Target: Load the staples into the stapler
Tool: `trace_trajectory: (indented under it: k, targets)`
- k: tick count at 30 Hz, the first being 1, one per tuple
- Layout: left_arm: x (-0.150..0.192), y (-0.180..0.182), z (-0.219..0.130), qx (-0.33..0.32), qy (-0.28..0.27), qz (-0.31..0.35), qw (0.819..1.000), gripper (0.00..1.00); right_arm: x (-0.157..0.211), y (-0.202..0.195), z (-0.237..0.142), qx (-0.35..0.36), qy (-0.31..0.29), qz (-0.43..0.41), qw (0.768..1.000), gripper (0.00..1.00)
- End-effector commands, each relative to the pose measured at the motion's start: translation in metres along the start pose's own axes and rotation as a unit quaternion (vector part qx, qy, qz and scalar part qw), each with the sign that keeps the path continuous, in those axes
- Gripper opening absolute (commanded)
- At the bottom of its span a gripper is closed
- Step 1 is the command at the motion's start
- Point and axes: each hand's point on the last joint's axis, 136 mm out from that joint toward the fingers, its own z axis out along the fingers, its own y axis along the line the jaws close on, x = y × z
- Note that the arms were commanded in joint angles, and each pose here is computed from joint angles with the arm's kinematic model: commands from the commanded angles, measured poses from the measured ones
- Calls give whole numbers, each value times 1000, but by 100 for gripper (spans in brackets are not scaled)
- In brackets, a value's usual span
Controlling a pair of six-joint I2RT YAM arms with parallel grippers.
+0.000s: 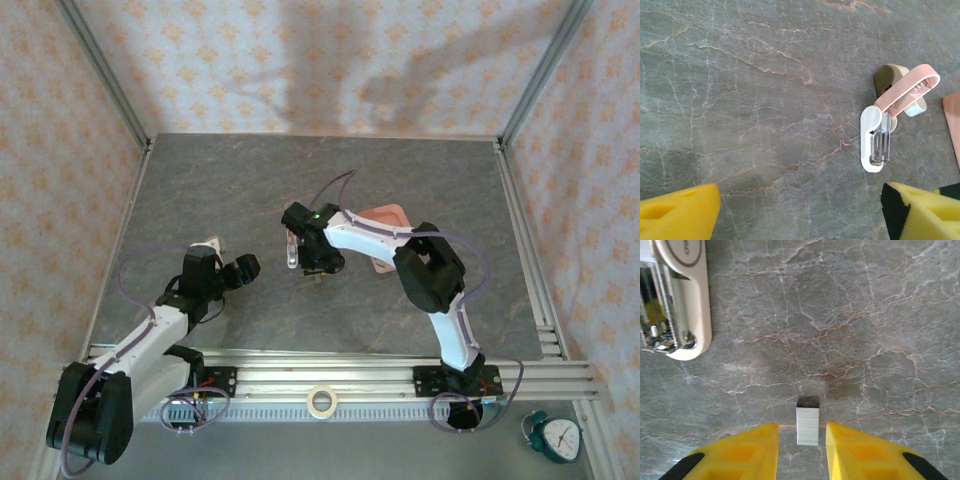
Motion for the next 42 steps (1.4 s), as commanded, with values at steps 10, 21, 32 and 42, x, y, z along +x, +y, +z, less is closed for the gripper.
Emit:
trace_trajectory:
  k: [10,21,32,42]
  targets:
    - [-1,7,-2,-12,-7,23,1000,85,-1,-3,7,26,5,-11,1000,31]
    - [-1,7,-3,-13,-7,24,1000,85,-4,-7,11,45,3,-17,999,27]
    - [-1,7,-4,-14,-8,25,1000,85,-5,-7,19,47,5,-16,999,24]
    - [-1,7,-4,-16,-7,29,999,85,-4,-10,28,52,7,-15,998,18]
